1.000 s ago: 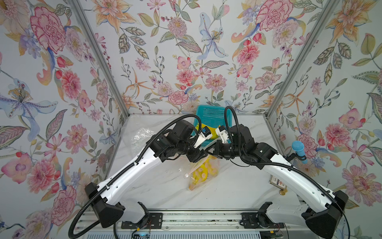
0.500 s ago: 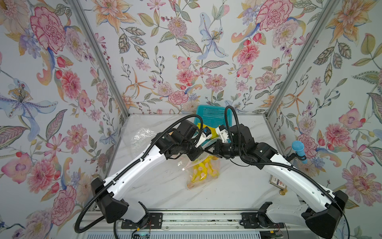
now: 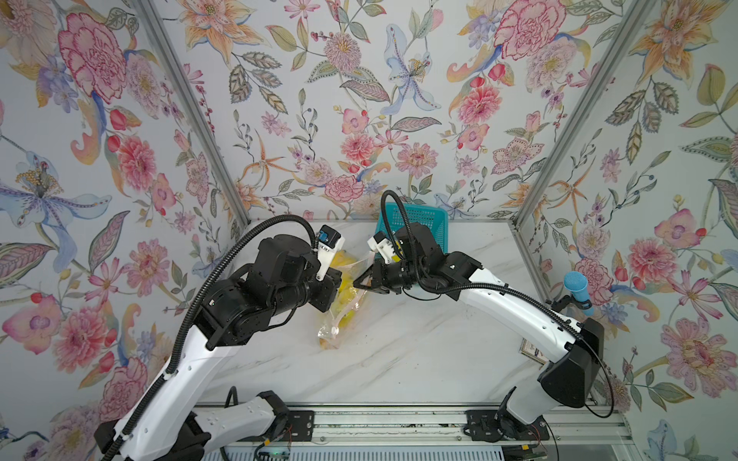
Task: Open the zip-top bag and take out the banana
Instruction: Open the zipper of the food storage bag at the center of the board.
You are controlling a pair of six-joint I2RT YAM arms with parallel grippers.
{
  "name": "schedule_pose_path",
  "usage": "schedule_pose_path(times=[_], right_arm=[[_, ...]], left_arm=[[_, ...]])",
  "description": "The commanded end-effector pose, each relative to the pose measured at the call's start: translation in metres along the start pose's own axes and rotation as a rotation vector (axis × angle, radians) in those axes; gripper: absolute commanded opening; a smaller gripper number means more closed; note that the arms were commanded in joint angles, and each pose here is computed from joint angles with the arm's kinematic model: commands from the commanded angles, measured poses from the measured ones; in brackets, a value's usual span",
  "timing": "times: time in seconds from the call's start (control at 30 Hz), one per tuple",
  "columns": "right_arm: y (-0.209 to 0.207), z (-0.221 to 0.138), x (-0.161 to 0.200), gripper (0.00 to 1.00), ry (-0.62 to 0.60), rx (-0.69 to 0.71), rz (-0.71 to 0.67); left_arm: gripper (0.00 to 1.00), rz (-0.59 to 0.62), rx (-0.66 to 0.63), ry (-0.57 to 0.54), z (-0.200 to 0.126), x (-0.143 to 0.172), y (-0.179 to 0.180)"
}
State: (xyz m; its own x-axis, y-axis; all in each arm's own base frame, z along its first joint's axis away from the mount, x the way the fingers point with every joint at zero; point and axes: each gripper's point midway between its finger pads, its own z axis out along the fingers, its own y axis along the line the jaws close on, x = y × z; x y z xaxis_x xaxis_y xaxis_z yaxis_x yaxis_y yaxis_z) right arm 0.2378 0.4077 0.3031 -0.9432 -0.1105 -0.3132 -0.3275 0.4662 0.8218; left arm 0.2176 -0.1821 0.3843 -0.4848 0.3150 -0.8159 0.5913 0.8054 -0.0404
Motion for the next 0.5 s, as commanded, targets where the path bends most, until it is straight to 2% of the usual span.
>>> schedule_pose_path(times=[0.0, 0.07, 0.2, 0.3, 0.4, 0.47], right_arm=[[-0.011, -0.002, 0.002, 0.0, 0.038, -0.003, -0.002], [-0.042, -0.006, 0.007, 0.0, 0.049, 0.032, 0.03], [-0.136, -0.022, 0.034, 0.0, 0.074, 0.17, 0.118], [-0.2, -0.045, 0.049, 0.0, 0.048, 0.275, 0.174], [-0.236, -0.059, 0.069, 0.0, 0.052, 0.32, 0.239], [-0.245, -0.066, 0.077, 0.0, 0.042, 0.338, 0.252]], left_arm=[[0.0, -0.085, 0.018, 0.037, 0.008, 0.008, -0.003], [0.0, -0.119, 0.062, 0.033, 0.024, 0.013, -0.011], [0.0, -0.199, 0.189, 0.038, 0.082, 0.042, -0.035], [0.0, -0.236, 0.226, 0.047, 0.121, 0.064, -0.047], [0.0, -0.231, 0.23, 0.063, 0.143, 0.069, -0.055], [0.0, -0.211, 0.234, 0.07, 0.149, 0.063, -0.059]])
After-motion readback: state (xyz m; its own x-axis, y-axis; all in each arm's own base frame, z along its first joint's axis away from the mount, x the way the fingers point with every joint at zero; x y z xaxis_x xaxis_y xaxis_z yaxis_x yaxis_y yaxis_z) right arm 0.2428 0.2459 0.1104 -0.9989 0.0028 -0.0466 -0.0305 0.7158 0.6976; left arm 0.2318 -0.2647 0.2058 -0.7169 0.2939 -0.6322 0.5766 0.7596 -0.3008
